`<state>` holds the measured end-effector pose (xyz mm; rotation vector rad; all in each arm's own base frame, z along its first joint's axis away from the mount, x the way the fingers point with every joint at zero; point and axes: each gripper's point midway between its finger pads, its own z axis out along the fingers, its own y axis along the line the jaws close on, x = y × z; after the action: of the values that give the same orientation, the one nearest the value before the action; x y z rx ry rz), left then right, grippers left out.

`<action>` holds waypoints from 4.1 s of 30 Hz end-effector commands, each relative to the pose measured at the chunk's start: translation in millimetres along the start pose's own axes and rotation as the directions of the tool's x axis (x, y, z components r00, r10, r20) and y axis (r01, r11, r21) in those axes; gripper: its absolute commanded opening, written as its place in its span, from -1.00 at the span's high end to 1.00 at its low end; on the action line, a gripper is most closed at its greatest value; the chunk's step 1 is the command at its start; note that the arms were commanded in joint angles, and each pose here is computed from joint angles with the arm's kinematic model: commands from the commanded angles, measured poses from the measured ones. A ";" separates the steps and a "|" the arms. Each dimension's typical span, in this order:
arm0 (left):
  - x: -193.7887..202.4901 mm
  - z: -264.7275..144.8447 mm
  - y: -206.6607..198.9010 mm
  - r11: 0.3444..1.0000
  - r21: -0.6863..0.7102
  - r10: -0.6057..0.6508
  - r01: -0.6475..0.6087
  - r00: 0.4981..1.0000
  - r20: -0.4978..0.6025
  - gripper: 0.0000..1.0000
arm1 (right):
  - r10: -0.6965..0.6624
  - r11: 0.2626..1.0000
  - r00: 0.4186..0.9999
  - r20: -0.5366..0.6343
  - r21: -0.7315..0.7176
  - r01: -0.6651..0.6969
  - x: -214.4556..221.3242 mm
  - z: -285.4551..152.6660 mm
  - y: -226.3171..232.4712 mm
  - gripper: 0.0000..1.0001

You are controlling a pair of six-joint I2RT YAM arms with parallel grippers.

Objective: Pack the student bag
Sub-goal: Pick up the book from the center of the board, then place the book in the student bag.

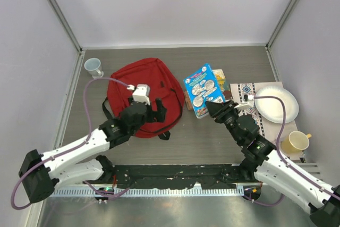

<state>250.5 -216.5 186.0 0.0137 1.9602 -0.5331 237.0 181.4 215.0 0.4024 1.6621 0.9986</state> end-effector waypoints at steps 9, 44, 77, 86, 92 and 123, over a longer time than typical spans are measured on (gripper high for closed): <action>81.2 24.8 -48.4 0.918 0.213 0.388 -0.334 0.866 -0.315 -0.99 | -0.148 0.979 0.978 0.148 0.161 0.124 -61.4 -20.6 -3.6 0.98; 105.6 42.9 -48.3 0.917 0.202 0.396 -0.343 0.837 -0.378 0.85 | -0.116 0.982 0.989 0.096 0.161 0.100 -43.8 -23.8 -14.6 0.98; -90.3 11.1 -35.0 0.940 -0.233 0.277 -0.249 0.956 0.098 1.00 | 0.071 0.997 0.971 -0.226 -0.004 -0.074 12.1 -51.8 19.6 0.99; -100.9 18.6 -54.8 0.954 -0.188 0.259 -0.234 0.959 0.119 1.00 | 0.231 0.940 0.903 -0.363 -0.157 -0.304 29.4 -51.4 67.2 0.98; -109.3 18.5 -65.4 0.961 -0.157 0.247 -0.226 0.960 0.130 1.00 | 0.285 0.891 0.844 -0.454 -0.198 -0.408 51.3 -33.7 81.0 0.98; -133.8 -9.4 -81.6 0.985 -0.023 0.170 -0.169 0.963 0.211 1.00 | 0.519 0.768 0.753 -0.406 -0.166 -0.619 102.4 110.5 67.6 0.98</action>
<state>282.7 -255.1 290.2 0.1780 1.8491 -0.3004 261.0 324.8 120.7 0.6358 2.0220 1.6460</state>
